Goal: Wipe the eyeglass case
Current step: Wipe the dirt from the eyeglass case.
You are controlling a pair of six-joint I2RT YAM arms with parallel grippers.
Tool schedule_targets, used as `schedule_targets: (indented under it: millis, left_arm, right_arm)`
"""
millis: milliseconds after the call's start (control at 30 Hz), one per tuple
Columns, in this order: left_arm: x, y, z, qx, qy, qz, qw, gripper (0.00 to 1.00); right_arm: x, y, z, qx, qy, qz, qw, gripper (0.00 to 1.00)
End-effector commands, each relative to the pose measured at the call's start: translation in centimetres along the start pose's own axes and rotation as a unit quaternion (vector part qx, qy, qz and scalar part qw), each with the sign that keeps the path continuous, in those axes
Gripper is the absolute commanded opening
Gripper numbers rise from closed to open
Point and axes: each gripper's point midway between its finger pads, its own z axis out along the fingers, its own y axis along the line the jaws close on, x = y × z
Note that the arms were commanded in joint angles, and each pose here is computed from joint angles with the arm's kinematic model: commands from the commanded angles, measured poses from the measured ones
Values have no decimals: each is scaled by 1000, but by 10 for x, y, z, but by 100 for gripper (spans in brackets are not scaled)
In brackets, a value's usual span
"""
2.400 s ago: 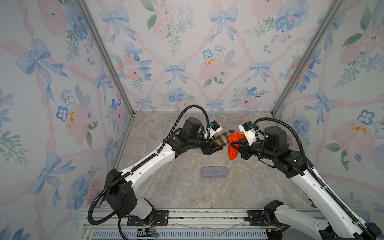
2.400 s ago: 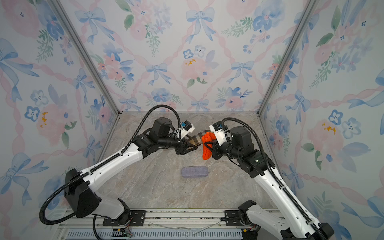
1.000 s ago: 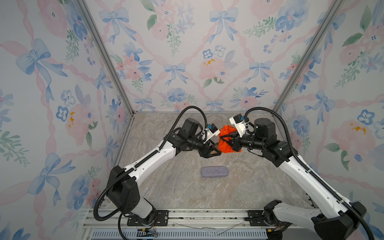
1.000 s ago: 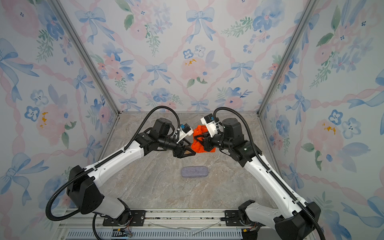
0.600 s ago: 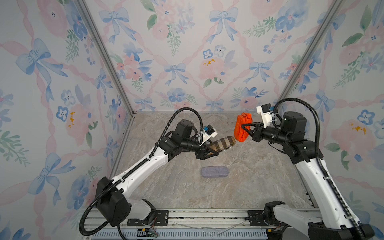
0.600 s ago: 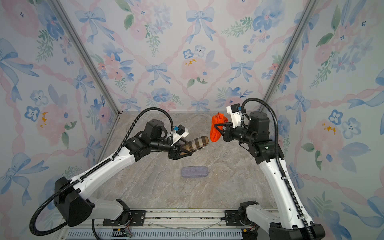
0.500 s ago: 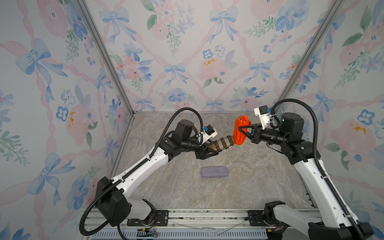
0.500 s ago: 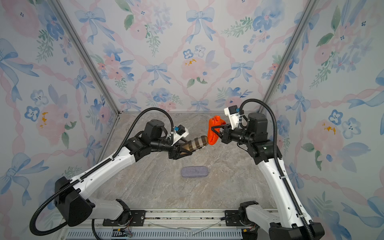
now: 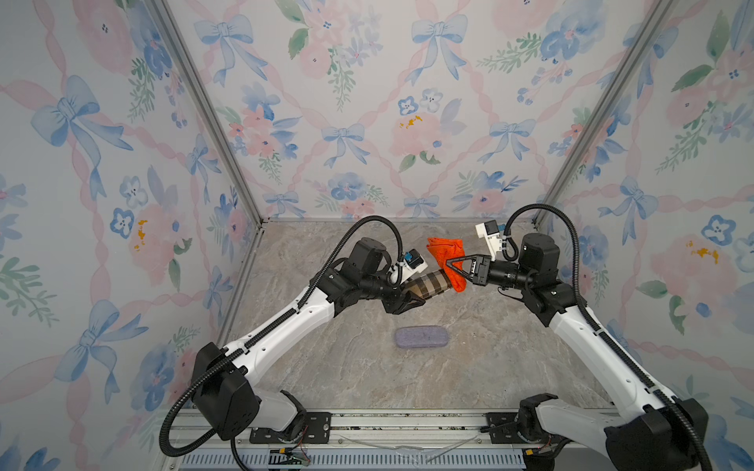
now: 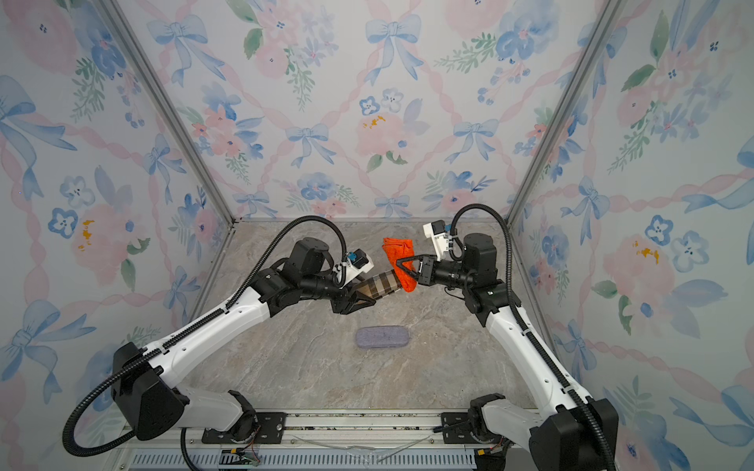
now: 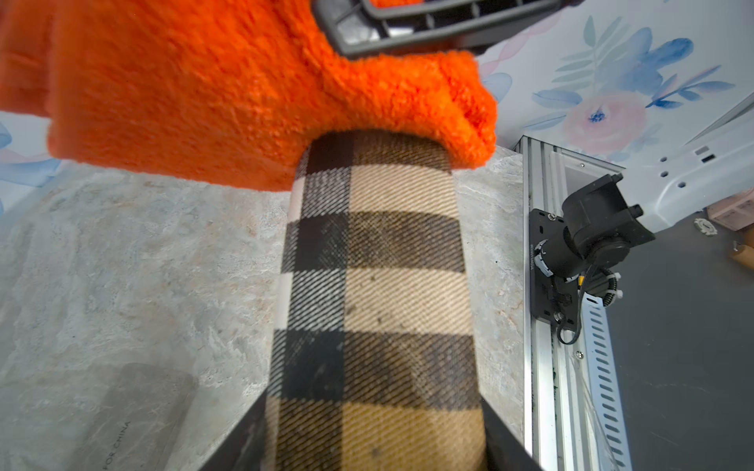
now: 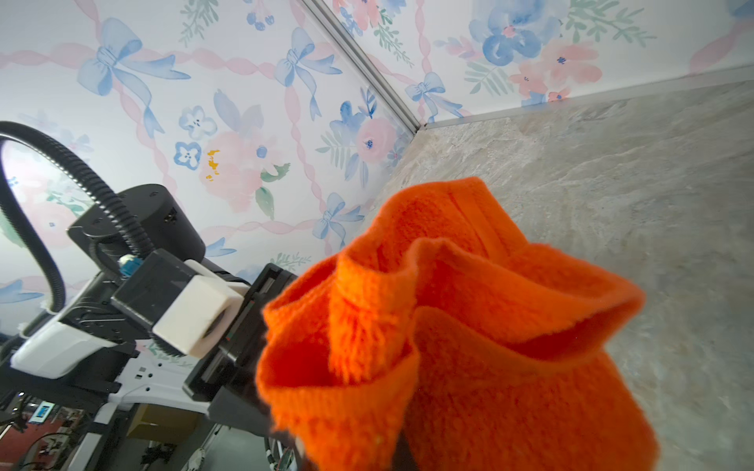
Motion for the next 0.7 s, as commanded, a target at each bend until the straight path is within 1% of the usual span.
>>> schedule_targets:
  millis: [0, 100, 167, 333, 467, 600, 667]
  left_arm:
    - [-53, -7, -7, -3, -84, 53, 995, 33]
    - [-59, -28, -7, 7, -89, 78, 993, 33]
    - [-60, -33, -8, -1, -89, 86, 992, 33]
    - [-54, -12, -18, -51, -92, 73, 992, 33]
    - [-55, 12, -24, -87, -106, 56, 989, 33]
    - [-51, 27, -19, -99, -98, 45, 989, 33]
    - [-52, 31, -19, -101, -102, 43, 989, 33]
  right_arm:
    - [-2, 25, -6, -68, -2, 28, 997, 0]
    - [-13, 9, 0, -71, -18, 54, 996, 0]
    - [-21, 1, 8, -77, -24, 70, 994, 0]
    - [-28, -7, 16, -92, -24, 104, 990, 0]
    - [-16, -15, 14, -81, -4, 140, 987, 0]
    - [-7, -11, 7, -77, -3, 157, 985, 0]
    - [-1, -11, 5, -73, 2, 171, 982, 0]
